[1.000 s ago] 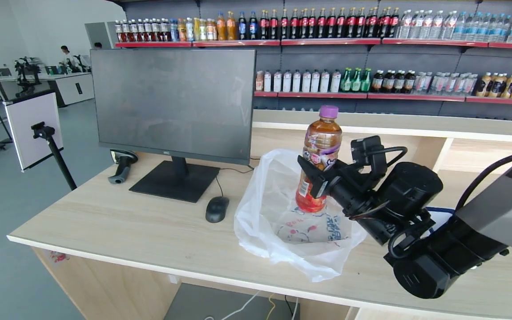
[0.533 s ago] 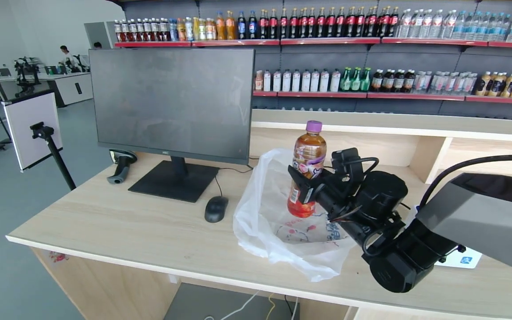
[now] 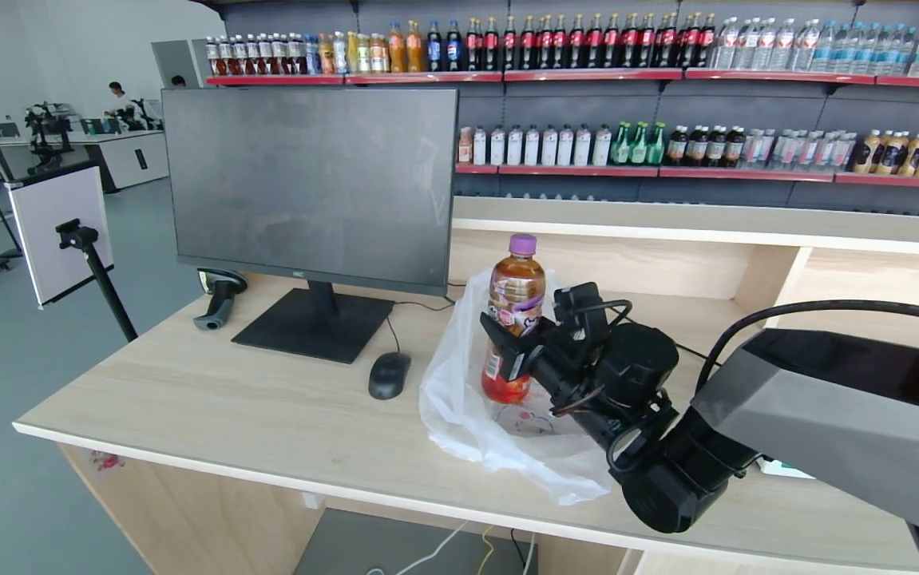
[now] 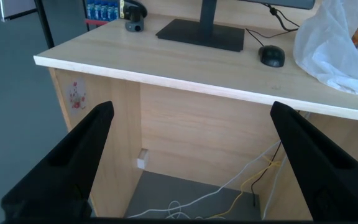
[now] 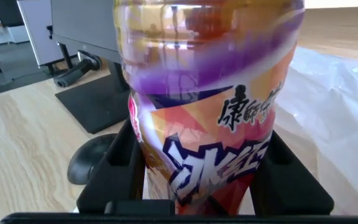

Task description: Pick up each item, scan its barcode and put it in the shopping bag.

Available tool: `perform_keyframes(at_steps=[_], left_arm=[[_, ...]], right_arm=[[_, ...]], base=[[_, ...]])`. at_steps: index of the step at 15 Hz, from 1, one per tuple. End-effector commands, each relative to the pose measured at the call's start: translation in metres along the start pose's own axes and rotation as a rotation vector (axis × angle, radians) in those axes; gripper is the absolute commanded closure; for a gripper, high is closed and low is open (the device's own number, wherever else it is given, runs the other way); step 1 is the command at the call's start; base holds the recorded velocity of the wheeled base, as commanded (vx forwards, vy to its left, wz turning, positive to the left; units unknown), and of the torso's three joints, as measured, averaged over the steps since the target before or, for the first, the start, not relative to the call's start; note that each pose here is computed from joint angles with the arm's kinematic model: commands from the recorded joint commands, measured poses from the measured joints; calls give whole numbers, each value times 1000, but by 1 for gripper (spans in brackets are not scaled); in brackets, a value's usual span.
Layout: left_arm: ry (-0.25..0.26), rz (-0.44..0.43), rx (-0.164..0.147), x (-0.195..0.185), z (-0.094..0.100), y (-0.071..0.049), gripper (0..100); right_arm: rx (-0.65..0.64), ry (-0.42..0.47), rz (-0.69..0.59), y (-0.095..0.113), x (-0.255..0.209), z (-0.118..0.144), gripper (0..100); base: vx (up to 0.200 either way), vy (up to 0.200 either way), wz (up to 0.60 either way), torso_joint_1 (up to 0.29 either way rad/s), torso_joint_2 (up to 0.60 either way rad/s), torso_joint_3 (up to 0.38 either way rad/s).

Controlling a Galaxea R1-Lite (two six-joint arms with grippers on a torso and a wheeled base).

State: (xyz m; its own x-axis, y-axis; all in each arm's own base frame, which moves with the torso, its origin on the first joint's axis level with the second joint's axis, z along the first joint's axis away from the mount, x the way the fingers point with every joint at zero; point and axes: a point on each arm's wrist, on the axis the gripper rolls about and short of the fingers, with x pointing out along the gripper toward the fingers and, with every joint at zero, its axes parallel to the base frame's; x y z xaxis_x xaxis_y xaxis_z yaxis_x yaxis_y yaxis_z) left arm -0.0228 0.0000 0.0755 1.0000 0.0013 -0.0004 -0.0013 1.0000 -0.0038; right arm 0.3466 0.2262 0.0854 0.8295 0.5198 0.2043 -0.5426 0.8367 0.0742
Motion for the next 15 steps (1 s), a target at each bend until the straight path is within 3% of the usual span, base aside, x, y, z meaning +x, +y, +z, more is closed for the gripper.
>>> perform_keyframes(at_steps=[1, 15], left_arm=[[0, 0, -1, 0, 0, 0, 0], [0, 0, 1, 0, 0, 0, 0]], right_arm=[[-1, 14, 3, 1, 3, -11, 100], [-4, 37, 2, 0, 6, -26, 100]], base=[[0, 0, 0, 0, 0, 0], [0, 0, 0, 0, 0, 0]])
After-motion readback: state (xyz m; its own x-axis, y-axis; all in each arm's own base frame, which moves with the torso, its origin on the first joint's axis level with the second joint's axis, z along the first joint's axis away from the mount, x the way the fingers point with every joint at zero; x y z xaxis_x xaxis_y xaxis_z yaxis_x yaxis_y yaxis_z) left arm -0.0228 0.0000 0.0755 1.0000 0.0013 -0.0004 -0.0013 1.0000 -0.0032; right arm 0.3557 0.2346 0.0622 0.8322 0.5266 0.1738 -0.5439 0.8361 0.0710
